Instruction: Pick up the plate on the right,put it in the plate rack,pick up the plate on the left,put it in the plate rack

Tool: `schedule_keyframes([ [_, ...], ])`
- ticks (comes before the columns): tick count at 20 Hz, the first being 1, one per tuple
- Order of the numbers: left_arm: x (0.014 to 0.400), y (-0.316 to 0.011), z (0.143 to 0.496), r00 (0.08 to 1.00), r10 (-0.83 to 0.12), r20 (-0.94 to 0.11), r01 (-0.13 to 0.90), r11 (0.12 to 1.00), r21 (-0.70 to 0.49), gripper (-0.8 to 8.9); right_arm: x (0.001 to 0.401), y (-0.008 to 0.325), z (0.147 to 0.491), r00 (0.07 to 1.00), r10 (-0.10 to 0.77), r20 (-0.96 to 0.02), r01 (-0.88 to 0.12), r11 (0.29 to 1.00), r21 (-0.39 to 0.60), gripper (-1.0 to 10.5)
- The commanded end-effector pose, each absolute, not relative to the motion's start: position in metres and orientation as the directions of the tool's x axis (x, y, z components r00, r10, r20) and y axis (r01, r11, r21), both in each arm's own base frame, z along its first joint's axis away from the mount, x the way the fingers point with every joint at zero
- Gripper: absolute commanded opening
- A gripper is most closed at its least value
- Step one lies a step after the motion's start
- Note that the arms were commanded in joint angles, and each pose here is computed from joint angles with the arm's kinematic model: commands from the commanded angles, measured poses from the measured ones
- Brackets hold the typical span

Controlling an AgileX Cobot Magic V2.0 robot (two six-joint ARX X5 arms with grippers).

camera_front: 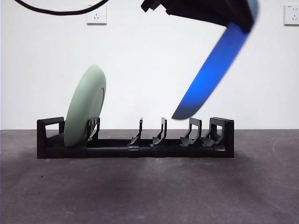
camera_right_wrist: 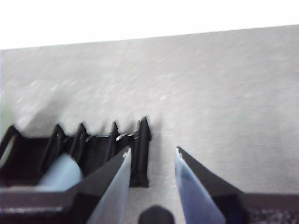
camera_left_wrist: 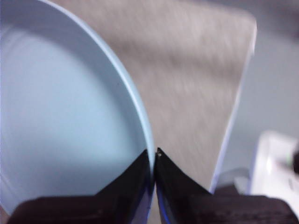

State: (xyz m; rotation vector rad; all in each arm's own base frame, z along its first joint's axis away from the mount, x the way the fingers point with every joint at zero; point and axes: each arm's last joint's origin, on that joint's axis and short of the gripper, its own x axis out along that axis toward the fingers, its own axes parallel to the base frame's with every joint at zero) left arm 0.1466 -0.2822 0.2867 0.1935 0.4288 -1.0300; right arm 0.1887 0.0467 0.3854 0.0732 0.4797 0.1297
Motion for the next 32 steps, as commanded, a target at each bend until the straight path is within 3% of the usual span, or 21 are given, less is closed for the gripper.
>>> schedule_keyframes([
  [1, 0.175, -0.270, 0.293, 0.491, -0.795, -0.356, 0.802, 0.573, -0.172, -0.09, 0.190, 0.047, 0.385, 0.881, 0.139, -0.453, -0.106, 0.990, 0.098, 1.6],
  [4, 0.214, -0.245, 0.305, 0.531, -0.816, -0.227, 0.758, 0.577, -0.303, -0.09, 0.190, 0.047, 0.385, 0.880, 0.140, -0.455, -0.106, 0.989, 0.098, 1.6],
  [7, 0.244, -0.216, 0.317, 0.508, -0.855, -0.106, 0.772, 0.506, -0.384, -0.09, 0.190, 0.047, 0.385, 0.879, 0.142, -0.454, -0.108, 0.989, 0.100, 1.6],
  [13, 0.275, -0.182, 0.317, 0.551, -0.832, -0.065, 0.752, 0.529, -0.393, -0.09, 0.191, 0.047, 0.385, 0.879, 0.143, -0.455, -0.109, 0.989, 0.100, 1.6],
  [23, 0.309, -0.196, 0.269, 0.521, -0.833, -0.187, 0.718, 0.547, -0.432, -0.09, 0.194, 0.048, 0.383, 0.877, 0.142, -0.460, -0.109, 0.989, 0.099, 1.6],
  [32, 0.316, -0.200, 0.233, 0.487, -0.805, -0.340, 0.723, 0.590, -0.360, -0.09, 0.196, 0.049, 0.383, 0.877, 0.142, -0.460, -0.109, 0.989, 0.099, 1.6],
])
